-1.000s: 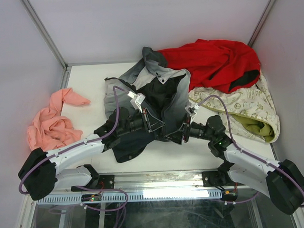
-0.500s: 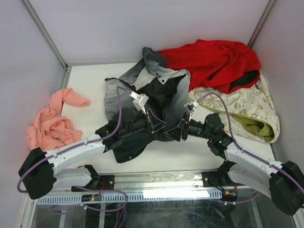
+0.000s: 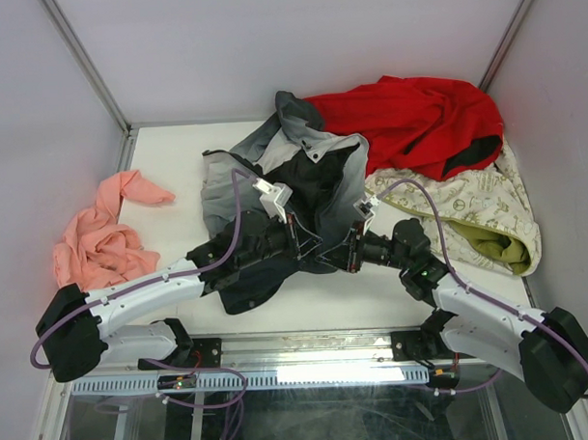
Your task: Zip up the jacket
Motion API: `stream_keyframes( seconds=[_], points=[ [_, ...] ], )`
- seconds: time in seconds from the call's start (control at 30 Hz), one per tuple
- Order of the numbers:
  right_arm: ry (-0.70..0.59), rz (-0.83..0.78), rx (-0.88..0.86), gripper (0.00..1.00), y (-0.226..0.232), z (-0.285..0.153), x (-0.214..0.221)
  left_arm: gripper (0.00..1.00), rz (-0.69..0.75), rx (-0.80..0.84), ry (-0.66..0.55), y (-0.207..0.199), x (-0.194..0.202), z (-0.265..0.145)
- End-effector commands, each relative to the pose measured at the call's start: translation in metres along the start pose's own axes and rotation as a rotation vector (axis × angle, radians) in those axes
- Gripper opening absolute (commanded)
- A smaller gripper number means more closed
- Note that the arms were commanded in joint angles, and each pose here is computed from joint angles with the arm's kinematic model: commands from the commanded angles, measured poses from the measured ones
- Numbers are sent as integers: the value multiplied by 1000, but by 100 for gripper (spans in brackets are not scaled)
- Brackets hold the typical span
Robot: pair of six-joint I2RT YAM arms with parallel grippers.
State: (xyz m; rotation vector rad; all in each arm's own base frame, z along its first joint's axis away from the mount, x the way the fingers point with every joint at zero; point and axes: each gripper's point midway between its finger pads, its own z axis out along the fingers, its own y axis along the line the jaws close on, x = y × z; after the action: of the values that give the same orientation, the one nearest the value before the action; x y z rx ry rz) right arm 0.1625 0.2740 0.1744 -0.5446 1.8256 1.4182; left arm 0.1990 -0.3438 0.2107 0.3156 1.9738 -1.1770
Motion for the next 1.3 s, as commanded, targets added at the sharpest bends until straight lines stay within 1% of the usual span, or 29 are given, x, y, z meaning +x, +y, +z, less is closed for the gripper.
stream_keyframes(
  seconds=[0.0, 0.17, 0.3, 0.33, 0.4, 0.5, 0.67, 0.77, 0.87, 0.97, 1.13, 1.27],
  points=[
    [-15, -50, -32, 11, 10, 5, -14, 0, 39, 19, -99, -18, -33, -3],
    [4, -56, -24, 0, 6, 6, -9, 0, 41, 25, -101, -22, -34, -2],
    [-3, -80, -36, 0, 5, 6, -10, 0, 42, 35, -99, -26, -35, -2],
    [-10, -88, -44, 0, 6, 6, -12, 2, 39, 34, -103, -26, -36, -3],
    [-25, -95, -50, 0, 4, 4, -15, 9, 33, 19, -110, -24, -37, -6],
    [-47, -112, -56, 0, -1, 0, -20, 23, 23, -36, -110, -15, -37, -12],
    [-69, -122, -49, 0, -6, -4, -25, 41, -18, -178, -48, 8, -26, -23],
    [-71, -123, -48, 0, -8, -2, -26, 47, -32, -242, 25, 16, -16, -29],
    [-67, -120, -55, 0, -9, -1, -24, 52, -45, -266, 95, 18, -4, -31],
    [-70, -110, -66, 0, -9, 1, -24, 53, -65, -264, 133, 18, 5, -29],
    [-83, -118, -78, 0, -11, 4, -24, 49, -86, -271, 174, 22, 17, -25],
    [-84, -120, -81, 0, -10, 4, -24, 49, -86, -272, 198, 23, 21, -18]
  ],
)
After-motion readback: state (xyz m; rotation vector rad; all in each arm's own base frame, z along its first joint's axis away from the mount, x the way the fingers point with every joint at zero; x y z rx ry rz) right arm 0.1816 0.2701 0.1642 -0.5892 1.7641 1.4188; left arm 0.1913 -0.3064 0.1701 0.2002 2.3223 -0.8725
